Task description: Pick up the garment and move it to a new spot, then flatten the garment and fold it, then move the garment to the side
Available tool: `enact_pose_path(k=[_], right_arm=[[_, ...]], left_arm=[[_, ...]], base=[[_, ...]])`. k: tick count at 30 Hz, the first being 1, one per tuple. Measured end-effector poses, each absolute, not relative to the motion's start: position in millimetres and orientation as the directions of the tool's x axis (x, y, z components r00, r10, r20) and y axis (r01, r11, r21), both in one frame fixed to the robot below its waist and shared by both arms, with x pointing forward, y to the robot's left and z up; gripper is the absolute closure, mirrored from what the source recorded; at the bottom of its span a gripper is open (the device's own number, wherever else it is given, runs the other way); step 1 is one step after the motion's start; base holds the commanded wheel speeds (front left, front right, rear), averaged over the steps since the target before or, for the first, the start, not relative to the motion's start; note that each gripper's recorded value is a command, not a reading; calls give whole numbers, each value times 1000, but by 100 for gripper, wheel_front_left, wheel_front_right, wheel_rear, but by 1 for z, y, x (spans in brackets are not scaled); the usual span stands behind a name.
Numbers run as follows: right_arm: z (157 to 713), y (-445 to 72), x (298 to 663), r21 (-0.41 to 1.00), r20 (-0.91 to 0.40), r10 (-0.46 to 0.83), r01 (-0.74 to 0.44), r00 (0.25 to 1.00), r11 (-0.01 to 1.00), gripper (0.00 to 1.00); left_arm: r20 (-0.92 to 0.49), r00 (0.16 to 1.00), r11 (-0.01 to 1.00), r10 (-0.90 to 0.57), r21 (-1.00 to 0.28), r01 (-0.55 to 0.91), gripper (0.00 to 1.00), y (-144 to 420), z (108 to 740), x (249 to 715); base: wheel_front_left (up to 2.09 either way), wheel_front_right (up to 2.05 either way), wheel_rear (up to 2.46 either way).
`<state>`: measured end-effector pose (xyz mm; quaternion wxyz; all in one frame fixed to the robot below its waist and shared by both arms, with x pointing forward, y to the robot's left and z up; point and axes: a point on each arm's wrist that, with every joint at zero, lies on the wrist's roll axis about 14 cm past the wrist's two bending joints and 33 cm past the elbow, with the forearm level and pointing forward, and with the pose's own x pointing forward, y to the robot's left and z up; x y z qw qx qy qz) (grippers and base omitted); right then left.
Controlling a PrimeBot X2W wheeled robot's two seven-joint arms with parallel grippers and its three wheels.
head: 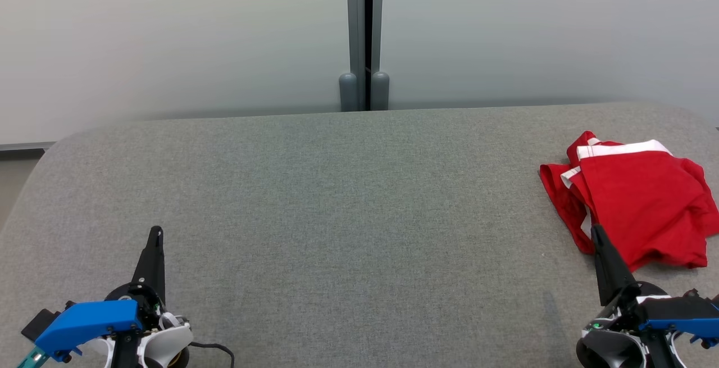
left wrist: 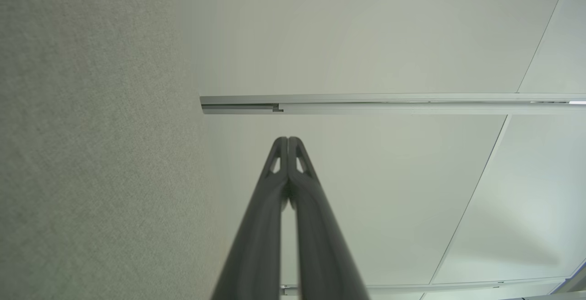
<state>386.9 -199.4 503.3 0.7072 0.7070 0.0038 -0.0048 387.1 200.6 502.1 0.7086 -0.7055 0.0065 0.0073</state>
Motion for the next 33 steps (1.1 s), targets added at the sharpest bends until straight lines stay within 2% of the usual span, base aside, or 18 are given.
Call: enact_pose_path(k=[33], right_arm=[[504,-199,387,1000,-11,-1,11,1000,-6,100]], left_arm=[[-11,1000,-2,2,-1000,-11,100,201,504,388]], base=[[0,0,0]])
